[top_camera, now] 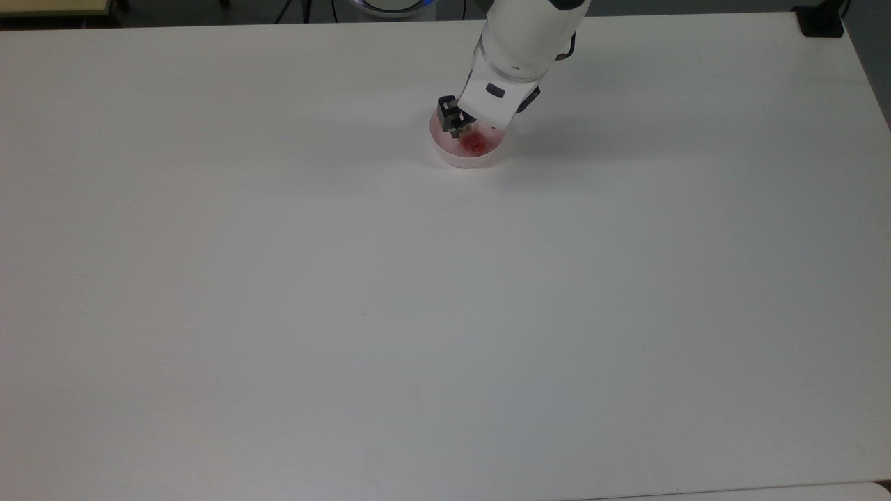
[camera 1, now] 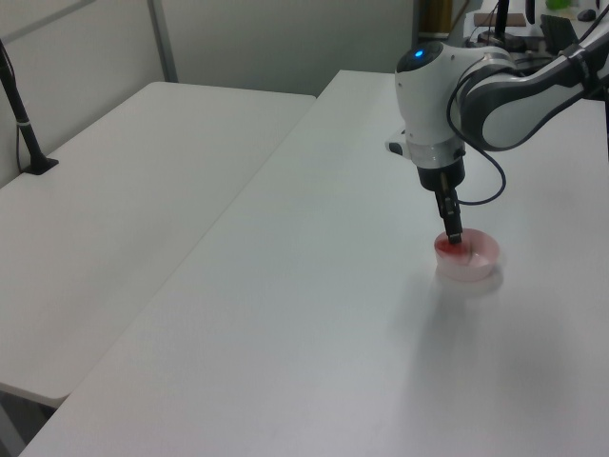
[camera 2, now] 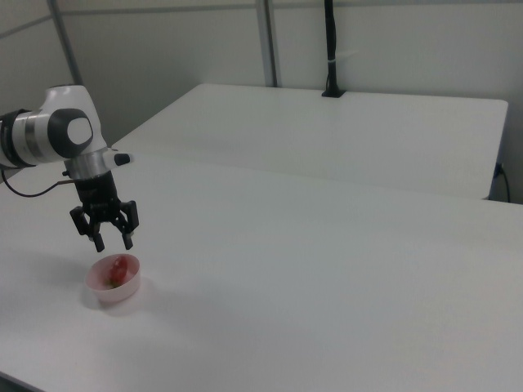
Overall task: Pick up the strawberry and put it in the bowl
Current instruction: 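Carry the strawberry over the pink bowl and release it inside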
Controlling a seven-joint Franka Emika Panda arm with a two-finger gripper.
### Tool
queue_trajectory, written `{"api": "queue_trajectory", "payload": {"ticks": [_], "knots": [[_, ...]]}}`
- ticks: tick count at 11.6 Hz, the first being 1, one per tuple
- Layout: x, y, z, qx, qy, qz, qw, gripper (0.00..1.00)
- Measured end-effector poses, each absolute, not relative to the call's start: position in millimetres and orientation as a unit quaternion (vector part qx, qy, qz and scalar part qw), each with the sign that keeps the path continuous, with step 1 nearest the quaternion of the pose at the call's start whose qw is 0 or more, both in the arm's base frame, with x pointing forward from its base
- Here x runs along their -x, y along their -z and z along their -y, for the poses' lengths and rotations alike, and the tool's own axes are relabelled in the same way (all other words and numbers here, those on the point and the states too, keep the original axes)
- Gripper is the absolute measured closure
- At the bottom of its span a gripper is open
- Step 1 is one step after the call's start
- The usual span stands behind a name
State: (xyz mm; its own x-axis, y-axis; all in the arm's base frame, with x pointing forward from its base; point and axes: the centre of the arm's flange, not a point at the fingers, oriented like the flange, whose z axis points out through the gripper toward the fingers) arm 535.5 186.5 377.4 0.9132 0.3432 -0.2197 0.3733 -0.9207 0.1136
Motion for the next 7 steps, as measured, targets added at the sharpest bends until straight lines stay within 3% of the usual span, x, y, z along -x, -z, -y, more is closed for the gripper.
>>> {"api": "queue_trajectory", "payload": {"ticks": [2,7], "knots": [[-545,-409,-177,-0.988,0.065,-0.122,0.073,0.03],[-582,-547,-43,-0.998,-0.003,0.029,0.057,0.00]]}}
